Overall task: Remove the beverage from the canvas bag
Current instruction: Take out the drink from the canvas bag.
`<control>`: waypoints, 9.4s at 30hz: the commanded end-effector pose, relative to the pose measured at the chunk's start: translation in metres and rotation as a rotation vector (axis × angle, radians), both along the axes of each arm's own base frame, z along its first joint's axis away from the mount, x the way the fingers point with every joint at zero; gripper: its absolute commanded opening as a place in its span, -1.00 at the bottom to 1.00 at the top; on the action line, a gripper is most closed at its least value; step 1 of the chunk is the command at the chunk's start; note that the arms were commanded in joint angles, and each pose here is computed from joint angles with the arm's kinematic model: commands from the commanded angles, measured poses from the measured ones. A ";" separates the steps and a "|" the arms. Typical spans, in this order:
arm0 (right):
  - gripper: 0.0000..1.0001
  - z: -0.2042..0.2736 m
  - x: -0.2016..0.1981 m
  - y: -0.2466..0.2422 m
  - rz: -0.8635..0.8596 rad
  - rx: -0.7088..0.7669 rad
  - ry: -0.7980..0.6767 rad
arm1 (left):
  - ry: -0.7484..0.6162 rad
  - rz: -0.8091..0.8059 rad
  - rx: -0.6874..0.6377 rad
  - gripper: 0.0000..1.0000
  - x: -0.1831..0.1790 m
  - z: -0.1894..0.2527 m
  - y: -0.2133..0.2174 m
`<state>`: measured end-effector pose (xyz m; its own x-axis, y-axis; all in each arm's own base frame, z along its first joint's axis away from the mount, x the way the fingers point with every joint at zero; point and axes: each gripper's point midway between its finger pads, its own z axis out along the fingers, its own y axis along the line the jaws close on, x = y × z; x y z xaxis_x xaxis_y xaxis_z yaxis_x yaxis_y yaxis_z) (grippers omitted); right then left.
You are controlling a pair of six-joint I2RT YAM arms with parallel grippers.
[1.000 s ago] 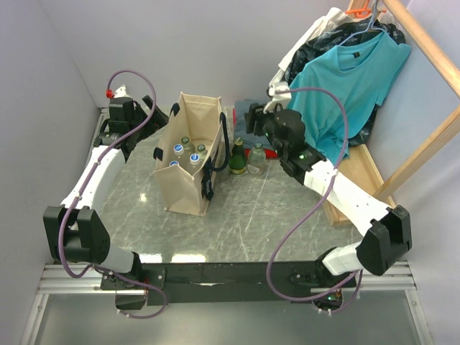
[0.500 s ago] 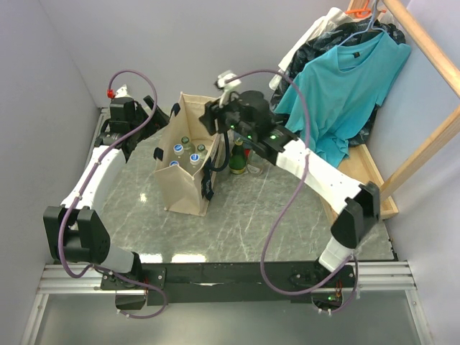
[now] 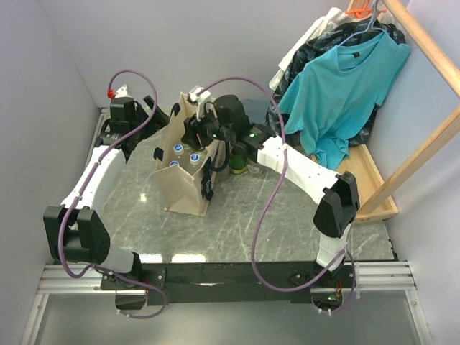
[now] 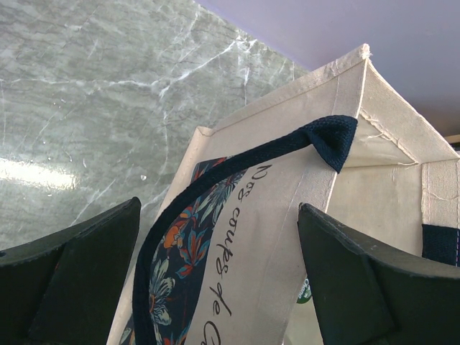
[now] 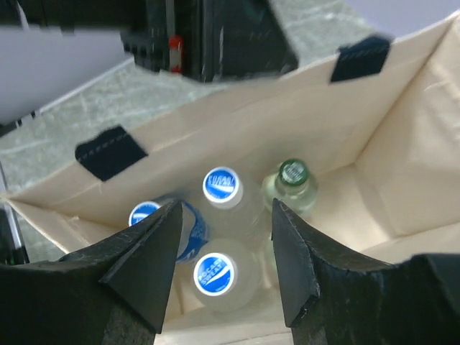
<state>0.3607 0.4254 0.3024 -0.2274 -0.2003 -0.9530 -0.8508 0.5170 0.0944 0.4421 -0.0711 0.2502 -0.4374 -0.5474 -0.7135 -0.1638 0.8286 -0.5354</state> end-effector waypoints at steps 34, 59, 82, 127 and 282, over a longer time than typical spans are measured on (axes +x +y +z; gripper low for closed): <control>0.27 -0.016 0.060 -0.026 -0.063 -0.107 0.063 | -0.093 0.093 0.081 0.93 0.013 0.060 0.019; 0.25 -0.076 0.062 0.010 0.071 -0.168 0.189 | -0.046 0.166 0.147 0.93 0.011 0.038 0.038; 0.39 -0.089 0.058 0.036 0.148 -0.106 0.218 | -0.029 0.204 0.157 0.93 0.012 0.030 0.051; -1.00 -0.132 0.063 0.047 0.154 -0.132 0.271 | 0.002 0.200 0.168 0.93 -0.001 0.012 0.056; -1.00 0.172 0.003 -0.024 -0.045 0.146 -0.371 | -0.044 0.211 0.104 0.93 -0.035 0.017 0.056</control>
